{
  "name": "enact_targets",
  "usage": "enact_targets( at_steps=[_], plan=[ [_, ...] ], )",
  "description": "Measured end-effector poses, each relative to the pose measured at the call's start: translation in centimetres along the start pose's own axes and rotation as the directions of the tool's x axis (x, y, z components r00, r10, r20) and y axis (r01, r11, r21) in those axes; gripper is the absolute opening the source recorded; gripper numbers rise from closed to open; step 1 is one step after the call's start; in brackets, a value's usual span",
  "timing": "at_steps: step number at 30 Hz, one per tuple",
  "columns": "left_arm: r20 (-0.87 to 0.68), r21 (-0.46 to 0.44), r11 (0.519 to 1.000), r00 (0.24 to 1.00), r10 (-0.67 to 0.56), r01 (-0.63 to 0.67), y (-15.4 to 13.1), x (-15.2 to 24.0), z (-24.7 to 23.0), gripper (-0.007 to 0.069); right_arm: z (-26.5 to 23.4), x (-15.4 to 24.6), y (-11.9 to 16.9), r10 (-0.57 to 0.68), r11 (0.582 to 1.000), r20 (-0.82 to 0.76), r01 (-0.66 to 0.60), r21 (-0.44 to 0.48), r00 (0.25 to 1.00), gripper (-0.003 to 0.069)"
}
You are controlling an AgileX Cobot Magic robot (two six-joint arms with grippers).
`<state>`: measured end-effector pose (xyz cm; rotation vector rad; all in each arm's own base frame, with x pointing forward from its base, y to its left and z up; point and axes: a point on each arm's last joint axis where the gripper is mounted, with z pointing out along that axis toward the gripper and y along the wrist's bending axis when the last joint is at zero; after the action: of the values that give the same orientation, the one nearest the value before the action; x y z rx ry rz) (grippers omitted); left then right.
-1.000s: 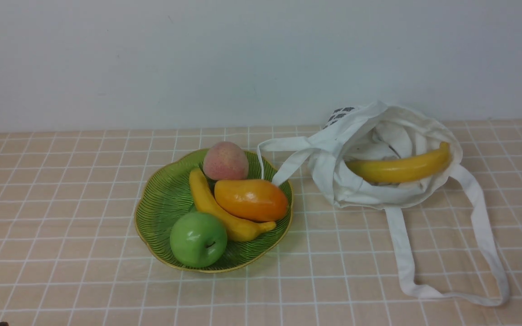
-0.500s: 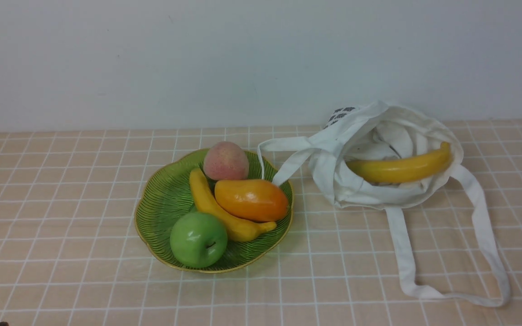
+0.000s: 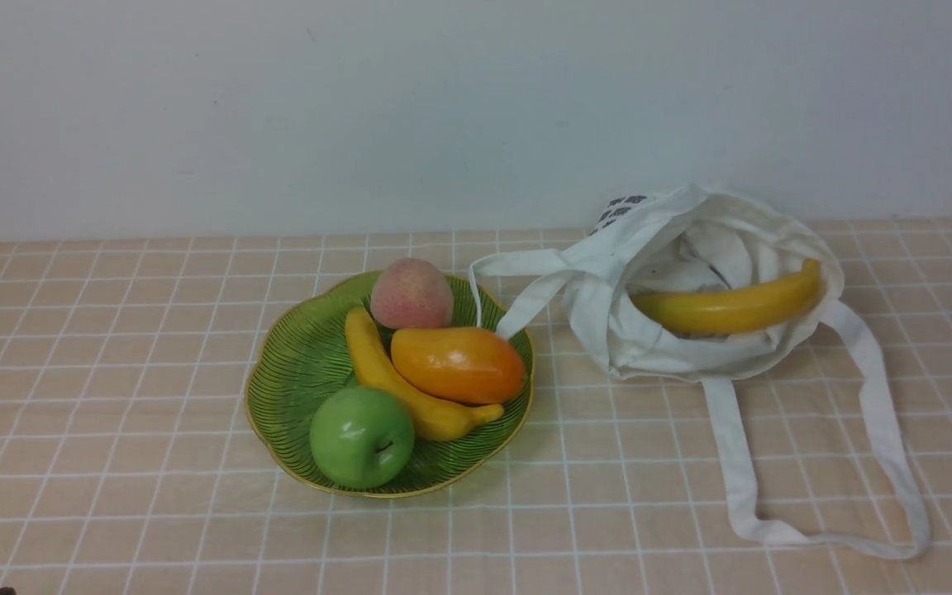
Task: Take the fruit out of the bag on the brown coffee tablecloth and place them on the plate.
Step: 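Reach into the bag and grasp the banana with the right gripper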
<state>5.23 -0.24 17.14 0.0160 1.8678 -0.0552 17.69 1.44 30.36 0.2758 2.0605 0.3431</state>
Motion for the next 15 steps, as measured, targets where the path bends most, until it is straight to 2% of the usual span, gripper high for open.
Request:
enact_targets(
  at_steps=[6, 10, 14, 15],
  plan=[
    [0.0, 0.0, 1.0, 1.0, 0.0, 0.0, 0.0, 0.0, 0.0, -0.0008, 6.2, -1.4, 0.2, 0.051, 0.998, -0.189, -0.046, 0.031, 0.981, -0.0006],
    [0.0, 0.0, 1.0, 1.0, 0.0, 0.0, 0.0, 0.0, 0.0, -0.0008, 9.1, -2.1, 0.4, 0.051, 0.999, -0.239, -0.045, 0.028, 0.97, 0.0005],
    [0.0, 0.0, 1.0, 1.0, 0.0, 0.0, 0.0, 0.0, 0.0, -0.0008, 12.2, -2.8, 0.5, 0.068, 0.998, -0.271, -0.064, 0.024, 0.96, 0.0046],
    [0.0, 0.0, 1.0, 1.0, 0.0, 0.0, 0.0, 0.0, 0.0, -0.0008, 13.2, -2.8, 0.4, 0.077, 0.997, -0.286, -0.072, 0.029, 0.955, 0.0076]
  ],
)
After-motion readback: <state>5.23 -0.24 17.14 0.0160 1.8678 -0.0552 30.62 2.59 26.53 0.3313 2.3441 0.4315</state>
